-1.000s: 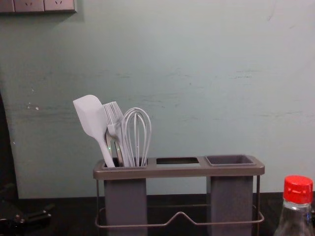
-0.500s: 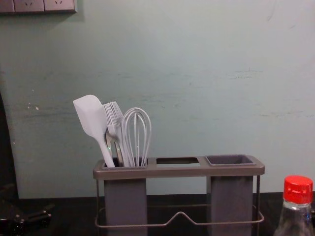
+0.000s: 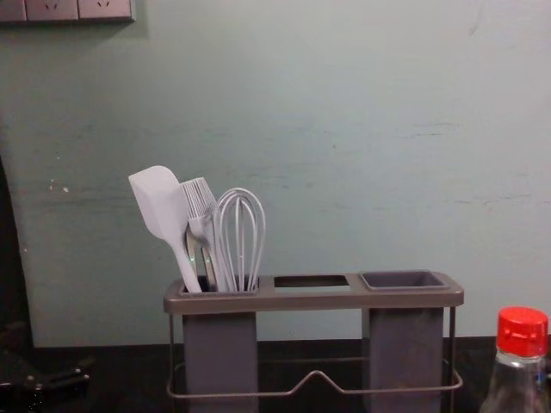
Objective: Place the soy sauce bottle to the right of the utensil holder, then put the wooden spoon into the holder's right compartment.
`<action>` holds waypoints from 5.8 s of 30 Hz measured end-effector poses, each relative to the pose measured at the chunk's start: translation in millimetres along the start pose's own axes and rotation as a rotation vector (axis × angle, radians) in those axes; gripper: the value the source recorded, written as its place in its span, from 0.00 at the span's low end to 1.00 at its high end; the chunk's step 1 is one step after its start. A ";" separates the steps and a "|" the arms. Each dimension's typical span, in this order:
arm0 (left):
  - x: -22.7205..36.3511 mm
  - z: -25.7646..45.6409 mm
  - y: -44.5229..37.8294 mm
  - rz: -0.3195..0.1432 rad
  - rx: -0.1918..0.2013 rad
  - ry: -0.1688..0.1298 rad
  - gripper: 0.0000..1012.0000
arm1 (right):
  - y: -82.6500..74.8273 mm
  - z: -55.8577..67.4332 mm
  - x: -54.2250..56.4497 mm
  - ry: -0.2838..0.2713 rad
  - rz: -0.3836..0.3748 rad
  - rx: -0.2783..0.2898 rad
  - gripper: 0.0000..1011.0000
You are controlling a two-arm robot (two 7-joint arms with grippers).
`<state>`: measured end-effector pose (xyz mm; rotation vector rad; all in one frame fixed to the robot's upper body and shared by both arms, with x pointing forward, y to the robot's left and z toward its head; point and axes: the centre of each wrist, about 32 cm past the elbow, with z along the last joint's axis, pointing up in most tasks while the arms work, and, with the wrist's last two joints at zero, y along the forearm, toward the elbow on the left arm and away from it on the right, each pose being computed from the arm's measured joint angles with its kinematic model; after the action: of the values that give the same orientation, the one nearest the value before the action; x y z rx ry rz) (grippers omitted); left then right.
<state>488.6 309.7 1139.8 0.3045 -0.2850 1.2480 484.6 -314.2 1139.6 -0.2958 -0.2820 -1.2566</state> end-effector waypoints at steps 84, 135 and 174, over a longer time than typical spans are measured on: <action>0.0 0.0 0.0 0.000 0.000 0.000 0.99 | -57.5 37.7 -13.9 0.283 0.422 0.173 0.99; 0.0 0.0 0.0 0.000 0.000 0.000 0.99 | -65.3 61.3 12.4 0.250 0.351 0.185 0.39; 0.0 0.0 0.0 0.000 0.000 0.000 0.99 | 8.4 51.0 23.8 0.270 0.291 0.137 0.39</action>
<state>488.6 309.7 1139.8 0.3045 -0.2850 1.2480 497.0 -314.0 1195.1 -0.0451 -0.0877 -0.9703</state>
